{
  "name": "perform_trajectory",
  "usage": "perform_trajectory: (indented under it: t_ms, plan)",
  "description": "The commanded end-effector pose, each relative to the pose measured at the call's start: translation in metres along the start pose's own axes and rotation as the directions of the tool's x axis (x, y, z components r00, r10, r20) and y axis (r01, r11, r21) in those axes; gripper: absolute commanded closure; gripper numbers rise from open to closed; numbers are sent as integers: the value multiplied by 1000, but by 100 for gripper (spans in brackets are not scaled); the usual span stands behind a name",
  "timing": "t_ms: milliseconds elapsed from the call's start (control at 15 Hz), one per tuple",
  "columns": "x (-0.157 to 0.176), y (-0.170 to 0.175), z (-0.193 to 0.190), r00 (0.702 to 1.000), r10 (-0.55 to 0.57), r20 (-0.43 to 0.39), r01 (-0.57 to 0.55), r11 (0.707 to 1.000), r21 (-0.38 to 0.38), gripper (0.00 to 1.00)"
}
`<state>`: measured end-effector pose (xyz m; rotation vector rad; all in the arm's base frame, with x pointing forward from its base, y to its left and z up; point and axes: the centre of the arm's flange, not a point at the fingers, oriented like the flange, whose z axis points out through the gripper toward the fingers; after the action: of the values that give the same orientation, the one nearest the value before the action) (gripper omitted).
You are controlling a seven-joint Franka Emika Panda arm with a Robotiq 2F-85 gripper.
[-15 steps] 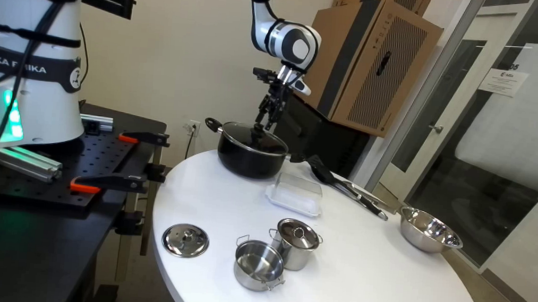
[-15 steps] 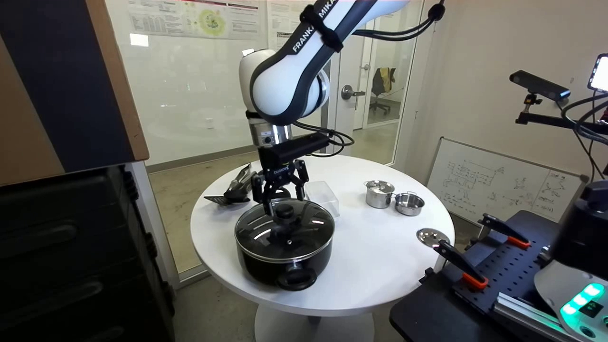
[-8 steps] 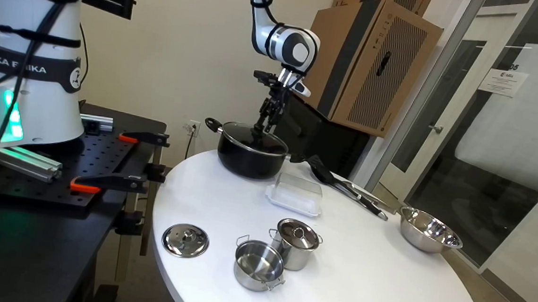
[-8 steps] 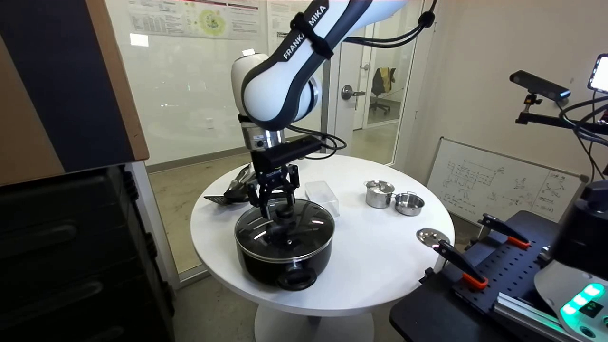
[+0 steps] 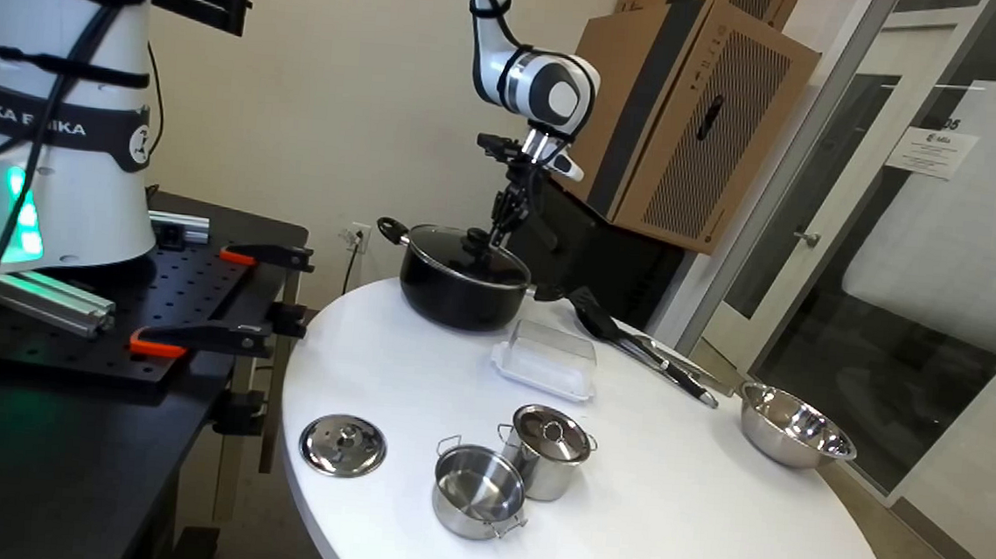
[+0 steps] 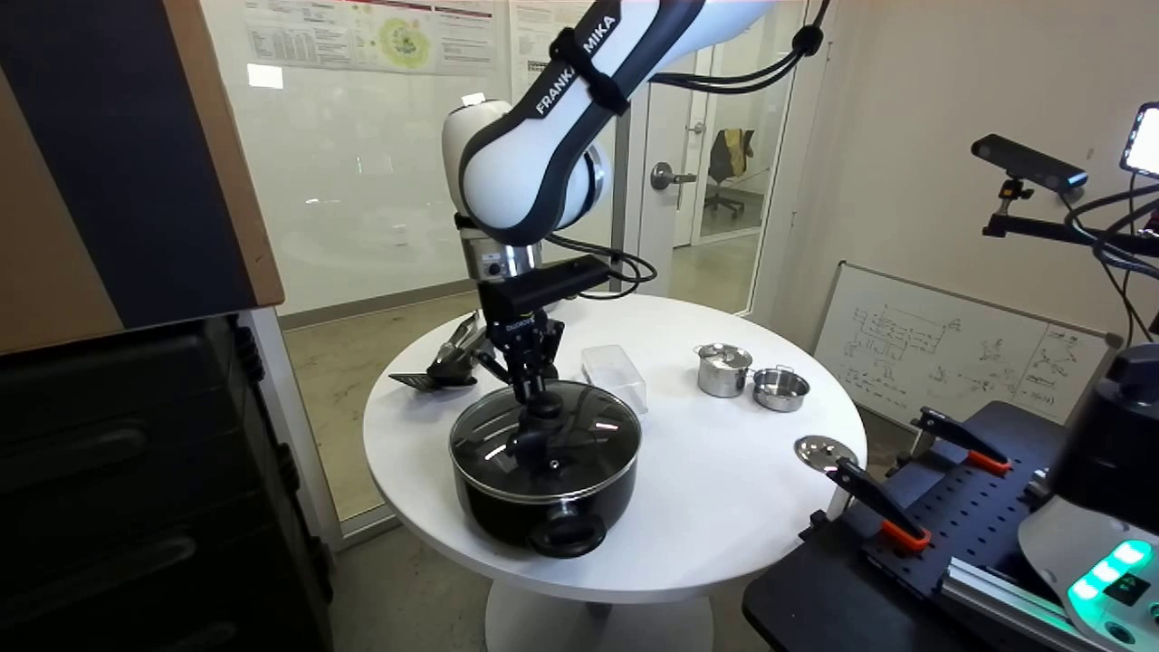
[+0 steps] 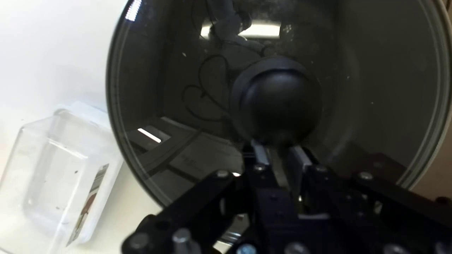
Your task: Place the lid on the table
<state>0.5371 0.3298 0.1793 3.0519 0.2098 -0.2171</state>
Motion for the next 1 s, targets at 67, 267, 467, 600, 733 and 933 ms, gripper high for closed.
perform_trajectory:
  t_ms: [67, 267, 467, 600, 733, 933]
  plan:
    - [6, -4, 1, 999, 32, -3, -32, 999, -11, 100]
    - [4, -3, -6, 999, 47, -5, -47, 999, -3, 72]
    - [-3, -3, -23, 999, 31, -19, -31, 999, 8, 52]
    - [-12, -5, -38, 999, 16, -33, -16, 1000, 12, 37]
    - [-21, -6, -49, 999, 4, -40, -4, 1000, 12, 23]
    - [-34, -3, -51, 1000, -4, -23, 3, 1000, -9, 2]
